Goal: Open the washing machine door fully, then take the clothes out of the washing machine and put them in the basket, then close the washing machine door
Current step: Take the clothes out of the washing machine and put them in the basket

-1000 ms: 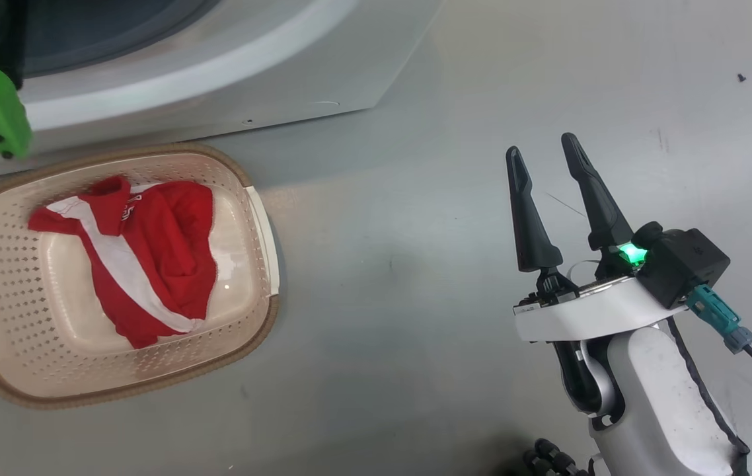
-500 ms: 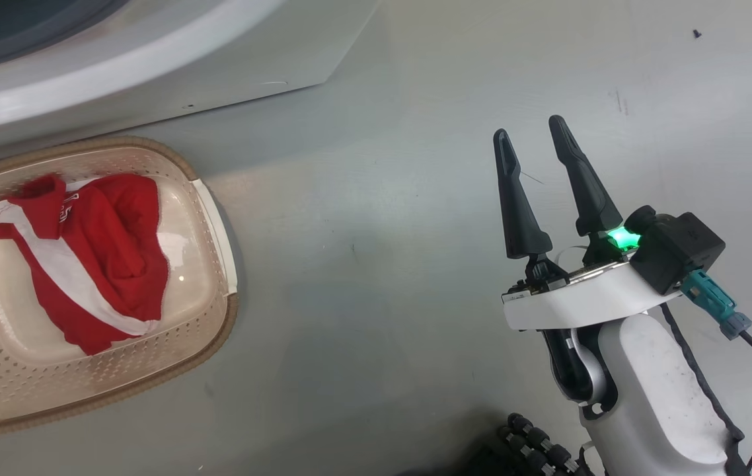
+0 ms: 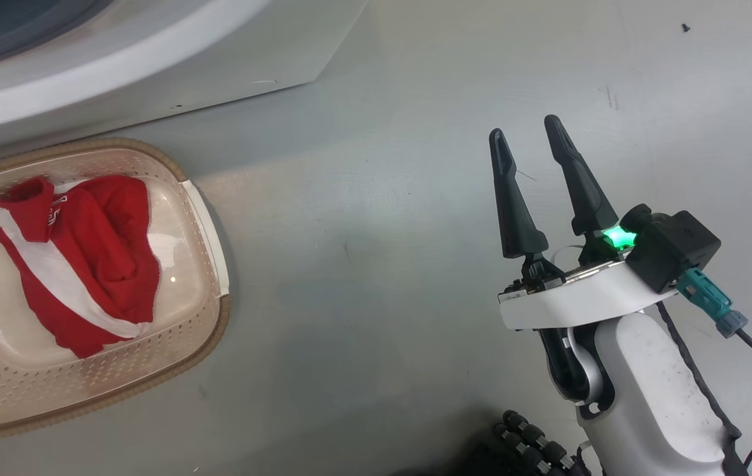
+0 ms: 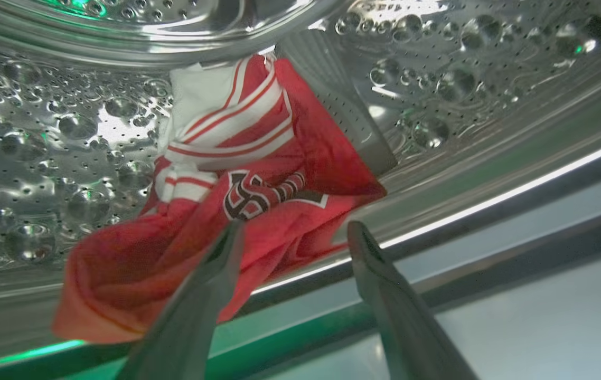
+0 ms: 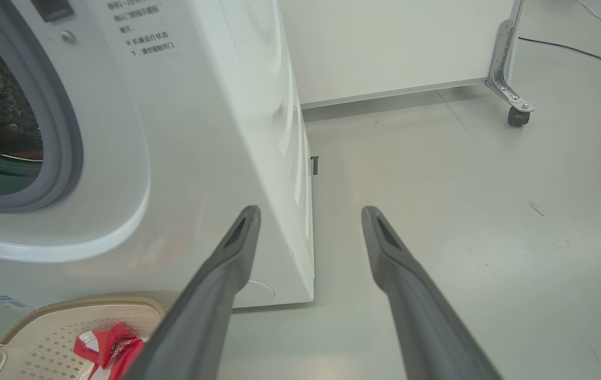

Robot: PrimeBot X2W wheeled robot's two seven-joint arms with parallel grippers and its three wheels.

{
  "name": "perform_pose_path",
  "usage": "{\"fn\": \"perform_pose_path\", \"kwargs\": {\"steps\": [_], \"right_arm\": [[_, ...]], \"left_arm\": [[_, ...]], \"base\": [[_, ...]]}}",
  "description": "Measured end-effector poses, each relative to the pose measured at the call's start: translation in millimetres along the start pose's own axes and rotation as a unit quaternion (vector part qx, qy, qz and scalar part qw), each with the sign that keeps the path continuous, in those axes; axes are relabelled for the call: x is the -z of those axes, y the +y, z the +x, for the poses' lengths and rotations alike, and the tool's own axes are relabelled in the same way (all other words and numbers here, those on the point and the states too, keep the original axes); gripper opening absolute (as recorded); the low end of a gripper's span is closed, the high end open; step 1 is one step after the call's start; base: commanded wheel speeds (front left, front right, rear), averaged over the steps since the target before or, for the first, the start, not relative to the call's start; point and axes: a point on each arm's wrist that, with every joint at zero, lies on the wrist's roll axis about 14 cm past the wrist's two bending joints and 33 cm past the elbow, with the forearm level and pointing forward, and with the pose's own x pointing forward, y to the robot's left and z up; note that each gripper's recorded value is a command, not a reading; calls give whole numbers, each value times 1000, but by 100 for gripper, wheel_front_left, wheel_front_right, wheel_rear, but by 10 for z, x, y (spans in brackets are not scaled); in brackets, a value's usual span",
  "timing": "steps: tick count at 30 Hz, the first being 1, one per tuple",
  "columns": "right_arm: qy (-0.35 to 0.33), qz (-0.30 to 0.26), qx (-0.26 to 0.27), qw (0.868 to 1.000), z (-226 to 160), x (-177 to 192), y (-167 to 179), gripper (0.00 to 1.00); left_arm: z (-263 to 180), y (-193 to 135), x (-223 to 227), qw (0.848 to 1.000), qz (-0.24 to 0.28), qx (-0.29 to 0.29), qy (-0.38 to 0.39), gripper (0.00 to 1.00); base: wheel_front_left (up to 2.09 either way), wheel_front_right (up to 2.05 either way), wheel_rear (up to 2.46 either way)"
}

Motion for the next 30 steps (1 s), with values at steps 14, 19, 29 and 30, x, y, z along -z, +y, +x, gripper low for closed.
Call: {"fn": "perform_pose_path", "kwargs": {"steps": [14,19,29,30], "right_arm": [[-1,-3,2,1000,41,-2,-14,100],[-3,-4,2,1000,59,-5,-15,100],[-6,-4,-3,1000,108,-20,7,100],[-6,-4,-4,1000,111,-18,10,100]], "left_arm": [[30,197,83,998,29,-27,48,0],[41,217,79,998,38,-32,48,0],[28,269,-35,998,39,-38,28,0],[25,276,-50,998,40,-38,26,0]], "base": [[0,0,0],[0,0,0],[0,0,0],[0,0,0]]}}
